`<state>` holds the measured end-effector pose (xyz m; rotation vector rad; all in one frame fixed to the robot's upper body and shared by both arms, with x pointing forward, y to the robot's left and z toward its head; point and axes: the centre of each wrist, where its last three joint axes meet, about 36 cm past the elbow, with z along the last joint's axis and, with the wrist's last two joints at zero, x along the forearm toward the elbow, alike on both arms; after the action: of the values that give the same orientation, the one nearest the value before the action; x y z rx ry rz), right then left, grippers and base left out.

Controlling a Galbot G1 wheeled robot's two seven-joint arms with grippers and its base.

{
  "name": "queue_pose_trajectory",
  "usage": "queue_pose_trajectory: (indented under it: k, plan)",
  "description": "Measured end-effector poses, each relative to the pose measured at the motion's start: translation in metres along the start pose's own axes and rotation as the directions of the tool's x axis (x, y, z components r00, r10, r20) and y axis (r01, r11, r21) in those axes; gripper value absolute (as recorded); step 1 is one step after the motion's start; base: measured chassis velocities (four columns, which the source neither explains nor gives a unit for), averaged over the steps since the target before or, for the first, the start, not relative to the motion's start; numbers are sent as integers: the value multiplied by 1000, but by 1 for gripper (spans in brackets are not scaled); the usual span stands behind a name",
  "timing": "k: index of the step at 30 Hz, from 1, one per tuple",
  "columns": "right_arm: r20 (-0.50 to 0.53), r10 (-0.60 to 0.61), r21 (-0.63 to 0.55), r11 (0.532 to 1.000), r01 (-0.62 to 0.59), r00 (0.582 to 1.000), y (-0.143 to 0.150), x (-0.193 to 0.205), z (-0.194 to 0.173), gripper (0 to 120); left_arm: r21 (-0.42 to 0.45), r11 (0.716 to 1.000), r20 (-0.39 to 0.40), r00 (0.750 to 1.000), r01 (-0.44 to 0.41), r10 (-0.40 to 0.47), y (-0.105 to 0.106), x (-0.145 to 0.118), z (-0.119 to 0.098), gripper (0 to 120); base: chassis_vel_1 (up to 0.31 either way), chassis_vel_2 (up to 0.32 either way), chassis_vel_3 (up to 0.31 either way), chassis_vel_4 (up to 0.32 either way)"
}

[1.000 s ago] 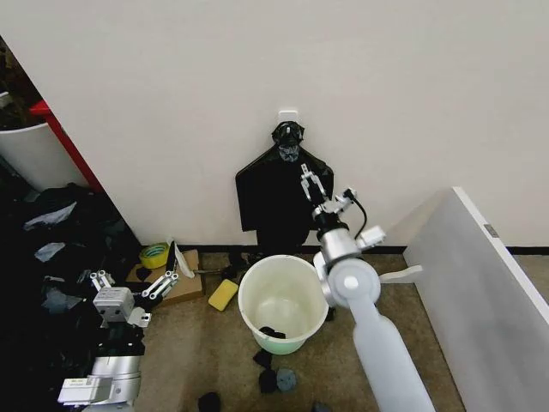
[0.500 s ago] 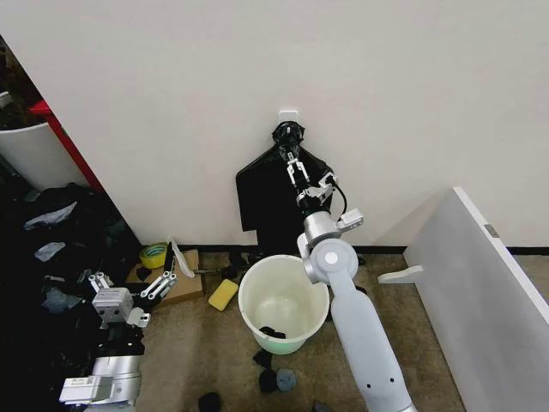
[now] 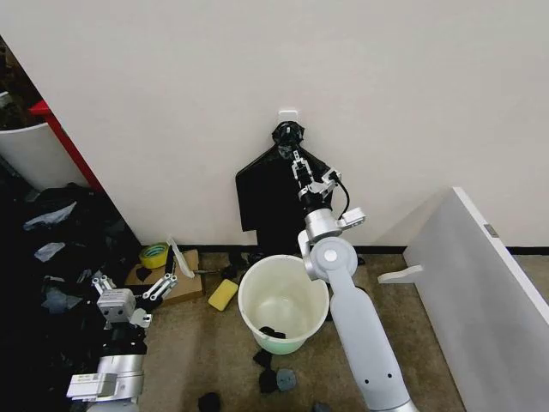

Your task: Place the garbage bag over the trash bin.

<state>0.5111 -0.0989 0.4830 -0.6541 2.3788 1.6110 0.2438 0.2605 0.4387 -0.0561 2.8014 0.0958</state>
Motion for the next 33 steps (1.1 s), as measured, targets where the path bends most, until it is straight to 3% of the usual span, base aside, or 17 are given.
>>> queue_pose_trajectory:
  k: [3, 13, 33]
  plan:
    - [-4, -1, 3, 1000, 1, 1000, 0, 1, 2, 0, -1, 1000, -2, 1000, -1, 1, 0, 0, 1, 100, 0, 0, 0, 0]
    - [-1, -49, 29, 998, 49, 999, -4, 12, 10, 0, -3, 1000, -4, 1000, 4, -4, 1, 0, 2, 100, 0, 0, 0, 0]
    - [-198, -112, 320, 932, 172, 974, -41, 143, 4, 0, 11, 1000, 5, 1000, 11, -11, -3, -2, 2, 100, 0, 0, 0, 0]
